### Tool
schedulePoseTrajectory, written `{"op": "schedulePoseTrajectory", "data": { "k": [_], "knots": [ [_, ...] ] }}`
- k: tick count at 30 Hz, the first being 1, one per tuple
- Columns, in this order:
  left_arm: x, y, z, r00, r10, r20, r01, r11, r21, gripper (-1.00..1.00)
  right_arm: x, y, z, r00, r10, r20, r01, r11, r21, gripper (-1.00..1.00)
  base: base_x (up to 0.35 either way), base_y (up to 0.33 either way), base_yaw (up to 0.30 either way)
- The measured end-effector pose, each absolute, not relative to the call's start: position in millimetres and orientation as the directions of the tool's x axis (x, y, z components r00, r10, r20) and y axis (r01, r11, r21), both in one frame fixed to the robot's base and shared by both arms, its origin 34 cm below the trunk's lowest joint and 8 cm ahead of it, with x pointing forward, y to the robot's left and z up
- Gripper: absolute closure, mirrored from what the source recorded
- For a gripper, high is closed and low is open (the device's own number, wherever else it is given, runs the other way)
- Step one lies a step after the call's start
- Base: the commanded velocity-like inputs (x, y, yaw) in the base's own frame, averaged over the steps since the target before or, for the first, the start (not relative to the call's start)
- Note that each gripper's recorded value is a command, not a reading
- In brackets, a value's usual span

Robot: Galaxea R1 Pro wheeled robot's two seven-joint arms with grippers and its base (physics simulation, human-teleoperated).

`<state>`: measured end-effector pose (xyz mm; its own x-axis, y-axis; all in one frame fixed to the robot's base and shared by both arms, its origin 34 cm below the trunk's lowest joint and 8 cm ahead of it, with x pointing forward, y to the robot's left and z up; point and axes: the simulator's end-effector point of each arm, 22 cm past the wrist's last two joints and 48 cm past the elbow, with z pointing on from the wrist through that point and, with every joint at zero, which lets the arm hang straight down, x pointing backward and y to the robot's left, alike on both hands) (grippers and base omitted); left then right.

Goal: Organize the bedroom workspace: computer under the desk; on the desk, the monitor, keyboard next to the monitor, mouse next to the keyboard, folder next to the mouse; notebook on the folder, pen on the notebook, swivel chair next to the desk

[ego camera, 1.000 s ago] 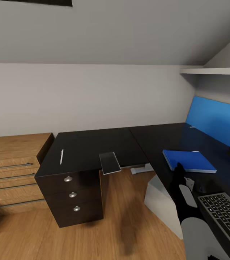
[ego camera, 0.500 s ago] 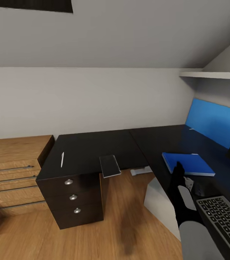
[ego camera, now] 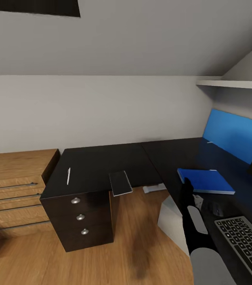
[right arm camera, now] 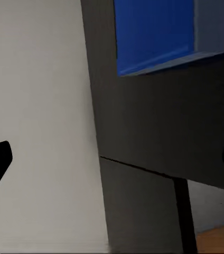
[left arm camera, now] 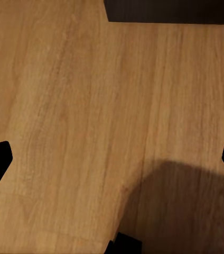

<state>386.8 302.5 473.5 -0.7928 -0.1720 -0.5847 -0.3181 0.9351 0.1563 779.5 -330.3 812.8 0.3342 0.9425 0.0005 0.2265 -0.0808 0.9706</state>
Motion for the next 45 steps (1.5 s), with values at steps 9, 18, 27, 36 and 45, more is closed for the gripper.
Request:
{"op": "schedulePoseTrajectory", "data": {
  "k": [9,18,27,36,45],
  "knots": [
    [389,303,476,-0.788,-0.174,-0.591,-0.321,0.934,0.154,-1.0,789,-229,812,0.11,0.99,-0.086,0.245,0.057,0.968,-1.0,0.0,0.0,0.125],
    [391,305,477,-0.784,-0.177,-0.596,-0.328,0.932,0.155,-1.0,772,-164,763,-0.067,0.986,-0.15,0.33,0.164,0.93,-1.0,0.0,0.0,0.148],
    [397,312,481,-0.77,-0.183,-0.611,-0.345,0.926,0.157,-1.0,768,-149,754,-0.127,0.982,-0.137,0.345,0.173,0.922,-1.0,0.0,0.0,0.128],
    [443,326,511,-0.669,-0.24,-0.703,-0.427,0.899,0.1,-1.0,763,-119,754,-0.201,0.978,0.059,0.361,0.018,0.932,-1.0,0.0,0.0,0.034],
    [482,346,538,-0.551,-0.256,-0.794,-0.478,0.877,0.048,-1.0,762,-116,740,-0.202,0.976,0.085,0.36,-0.007,0.933,-1.0,0.0,0.0,0.002]
  ]
}}
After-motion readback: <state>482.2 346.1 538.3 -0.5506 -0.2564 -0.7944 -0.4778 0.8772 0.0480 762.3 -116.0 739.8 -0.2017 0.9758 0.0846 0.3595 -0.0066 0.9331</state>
